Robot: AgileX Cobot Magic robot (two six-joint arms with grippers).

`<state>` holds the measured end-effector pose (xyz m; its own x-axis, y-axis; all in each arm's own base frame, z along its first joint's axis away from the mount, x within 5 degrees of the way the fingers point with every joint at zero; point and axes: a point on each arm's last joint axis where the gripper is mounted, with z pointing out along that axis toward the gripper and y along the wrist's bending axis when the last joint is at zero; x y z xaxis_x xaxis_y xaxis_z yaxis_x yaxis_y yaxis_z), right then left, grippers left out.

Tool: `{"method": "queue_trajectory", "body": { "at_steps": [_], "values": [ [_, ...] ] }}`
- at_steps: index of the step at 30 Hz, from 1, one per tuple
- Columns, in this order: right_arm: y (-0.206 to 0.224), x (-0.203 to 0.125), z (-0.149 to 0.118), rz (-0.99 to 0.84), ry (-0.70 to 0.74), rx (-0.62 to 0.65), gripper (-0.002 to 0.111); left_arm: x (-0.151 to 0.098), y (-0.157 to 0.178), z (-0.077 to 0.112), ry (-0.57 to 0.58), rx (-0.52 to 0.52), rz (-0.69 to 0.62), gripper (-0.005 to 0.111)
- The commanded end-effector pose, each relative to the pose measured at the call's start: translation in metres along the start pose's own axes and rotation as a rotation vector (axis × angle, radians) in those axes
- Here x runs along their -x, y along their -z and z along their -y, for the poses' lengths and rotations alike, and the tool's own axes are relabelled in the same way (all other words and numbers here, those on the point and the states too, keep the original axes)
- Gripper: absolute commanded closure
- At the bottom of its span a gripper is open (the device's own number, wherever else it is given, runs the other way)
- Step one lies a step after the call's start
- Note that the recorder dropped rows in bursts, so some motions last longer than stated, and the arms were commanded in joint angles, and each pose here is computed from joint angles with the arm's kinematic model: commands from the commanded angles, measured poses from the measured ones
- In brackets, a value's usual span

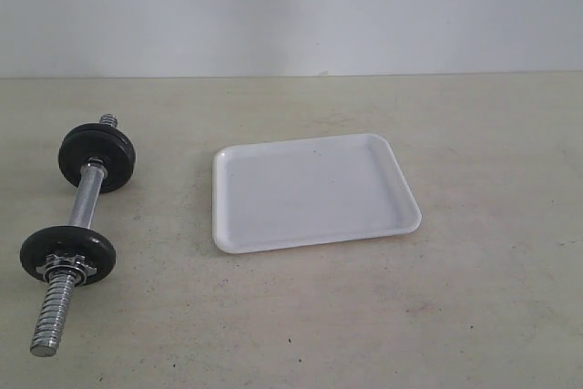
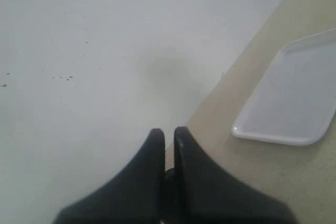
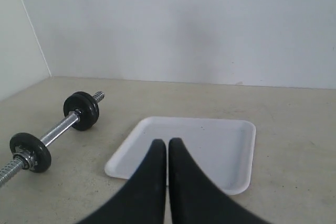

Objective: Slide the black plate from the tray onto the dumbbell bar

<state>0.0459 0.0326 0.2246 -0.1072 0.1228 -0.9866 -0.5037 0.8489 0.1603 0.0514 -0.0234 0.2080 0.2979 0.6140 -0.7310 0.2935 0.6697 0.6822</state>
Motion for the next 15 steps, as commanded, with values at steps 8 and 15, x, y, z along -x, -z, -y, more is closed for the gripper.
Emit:
{"method": "queue_trajectory", "body": {
  "at_steps": [8,15],
  "values": [
    [0.0004,-0.0009,-0.0005,0.0,-0.156,0.006,0.109,-0.0007,0.0,0.0008,0.002,-0.002,0.001,0.102],
    [0.0004,-0.0009,-0.0005,0.0,-0.154,0.006,0.109,-0.0007,0.0,0.0008,0.002,-0.002,0.001,0.102]
  ]
}}
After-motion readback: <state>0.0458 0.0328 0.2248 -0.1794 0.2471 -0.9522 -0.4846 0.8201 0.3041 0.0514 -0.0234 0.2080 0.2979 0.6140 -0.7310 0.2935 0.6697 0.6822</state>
